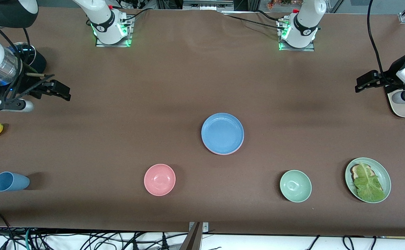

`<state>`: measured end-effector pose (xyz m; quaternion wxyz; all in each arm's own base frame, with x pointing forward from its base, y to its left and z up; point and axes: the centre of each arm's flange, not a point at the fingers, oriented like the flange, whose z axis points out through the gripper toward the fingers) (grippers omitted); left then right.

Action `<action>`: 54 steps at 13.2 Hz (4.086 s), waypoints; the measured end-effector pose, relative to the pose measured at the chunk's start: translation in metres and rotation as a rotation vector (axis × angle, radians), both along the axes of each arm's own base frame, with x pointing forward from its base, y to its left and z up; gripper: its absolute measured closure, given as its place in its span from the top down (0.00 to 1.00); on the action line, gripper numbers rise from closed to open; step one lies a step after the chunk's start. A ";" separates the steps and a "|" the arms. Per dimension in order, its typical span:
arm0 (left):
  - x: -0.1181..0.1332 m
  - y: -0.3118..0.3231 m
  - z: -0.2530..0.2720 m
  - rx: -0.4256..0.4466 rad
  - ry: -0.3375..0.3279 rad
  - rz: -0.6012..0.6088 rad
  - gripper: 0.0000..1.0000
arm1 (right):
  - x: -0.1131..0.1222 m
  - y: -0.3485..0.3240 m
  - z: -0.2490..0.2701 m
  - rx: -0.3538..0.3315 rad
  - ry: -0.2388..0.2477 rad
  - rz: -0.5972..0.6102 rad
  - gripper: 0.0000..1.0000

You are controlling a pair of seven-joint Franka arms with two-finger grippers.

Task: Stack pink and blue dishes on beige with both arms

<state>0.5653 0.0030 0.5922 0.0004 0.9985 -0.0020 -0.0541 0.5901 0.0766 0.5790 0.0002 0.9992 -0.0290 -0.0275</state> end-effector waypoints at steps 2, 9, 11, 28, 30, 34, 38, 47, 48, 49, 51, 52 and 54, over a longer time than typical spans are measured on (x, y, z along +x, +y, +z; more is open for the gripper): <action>0.000 0.000 0.000 0.000 0.000 0.000 1.00 | -0.001 0.003 -0.003 -0.001 0.010 0.005 1.00; 0.000 0.000 0.000 0.000 0.000 0.000 1.00 | -0.003 0.003 0.001 -0.002 0.005 0.008 1.00; 0.000 0.000 0.000 0.000 0.000 0.000 1.00 | -0.002 0.001 0.001 -0.004 0.005 0.007 1.00; 0.000 -0.001 0.000 0.000 0.000 -0.002 1.00 | -0.005 -0.008 0.032 0.001 -0.029 0.088 1.00; 0.000 -0.001 0.000 0.000 0.000 -0.002 1.00 | -0.005 -0.009 0.032 0.001 -0.028 0.092 1.00; 0.000 -0.001 0.000 0.000 0.000 -0.002 1.00 | -0.005 -0.009 0.035 0.002 -0.035 0.098 1.00; 0.000 -0.001 0.000 0.000 0.000 -0.002 1.00 | -0.006 -0.009 0.035 0.002 -0.027 0.115 1.00; 0.000 -0.002 0.000 0.000 0.001 -0.004 1.00 | -0.009 -0.010 0.034 0.002 -0.004 0.136 1.00; 0.001 -0.003 -0.001 0.000 0.002 -0.005 1.00 | -0.009 -0.010 0.033 0.002 -0.002 0.136 1.00; 0.001 -0.003 -0.002 0.000 0.004 -0.006 1.00 | -0.009 -0.010 0.033 0.002 -0.001 0.136 1.00; 0.002 -0.003 -0.004 0.000 0.007 -0.006 1.00 | -0.009 -0.010 0.033 0.002 -0.001 0.136 1.00; 0.002 -0.003 -0.004 0.000 0.008 -0.006 1.00 | -0.009 -0.010 0.033 0.002 0.000 0.136 1.00; 0.002 -0.003 -0.005 0.000 0.008 -0.006 1.00 | -0.009 -0.010 0.033 0.002 0.001 0.136 1.00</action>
